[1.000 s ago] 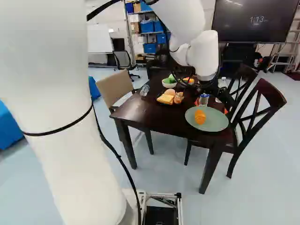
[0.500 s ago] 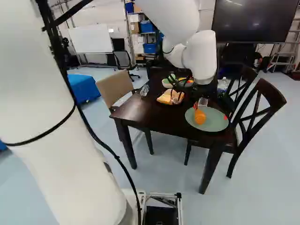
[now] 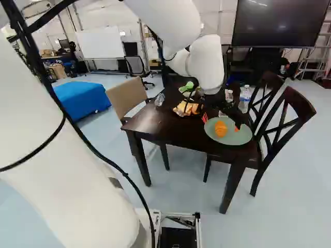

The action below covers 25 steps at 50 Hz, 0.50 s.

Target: Move the croissant to the empty plate

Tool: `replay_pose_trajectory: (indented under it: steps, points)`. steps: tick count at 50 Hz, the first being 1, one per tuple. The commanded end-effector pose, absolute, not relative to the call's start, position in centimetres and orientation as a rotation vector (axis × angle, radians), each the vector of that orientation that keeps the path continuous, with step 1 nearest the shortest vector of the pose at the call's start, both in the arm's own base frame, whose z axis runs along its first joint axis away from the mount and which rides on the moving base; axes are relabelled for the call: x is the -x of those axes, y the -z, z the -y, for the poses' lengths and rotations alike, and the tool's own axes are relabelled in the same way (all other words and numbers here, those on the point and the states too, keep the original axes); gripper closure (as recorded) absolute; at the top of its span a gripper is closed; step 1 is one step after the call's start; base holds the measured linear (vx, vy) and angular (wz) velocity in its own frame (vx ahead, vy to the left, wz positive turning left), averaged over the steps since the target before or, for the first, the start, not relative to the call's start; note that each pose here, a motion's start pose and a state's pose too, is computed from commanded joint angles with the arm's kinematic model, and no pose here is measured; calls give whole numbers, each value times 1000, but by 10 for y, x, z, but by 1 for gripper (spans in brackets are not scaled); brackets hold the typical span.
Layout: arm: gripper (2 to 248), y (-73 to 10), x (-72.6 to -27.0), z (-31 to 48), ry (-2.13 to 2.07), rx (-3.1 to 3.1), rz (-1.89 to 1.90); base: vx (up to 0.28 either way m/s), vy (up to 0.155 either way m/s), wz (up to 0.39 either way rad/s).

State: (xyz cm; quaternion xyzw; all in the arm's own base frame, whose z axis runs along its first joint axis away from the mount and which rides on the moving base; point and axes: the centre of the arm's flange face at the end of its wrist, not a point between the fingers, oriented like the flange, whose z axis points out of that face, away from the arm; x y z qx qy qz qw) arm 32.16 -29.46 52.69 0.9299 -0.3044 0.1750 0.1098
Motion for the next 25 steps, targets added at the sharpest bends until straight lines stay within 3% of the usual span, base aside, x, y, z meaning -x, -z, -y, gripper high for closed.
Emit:
replay_pose_trajectory:
  steps: [25]
  points:
    - [3, -526, -342, 250, -537, -2794, 744, 0, 0, 0]
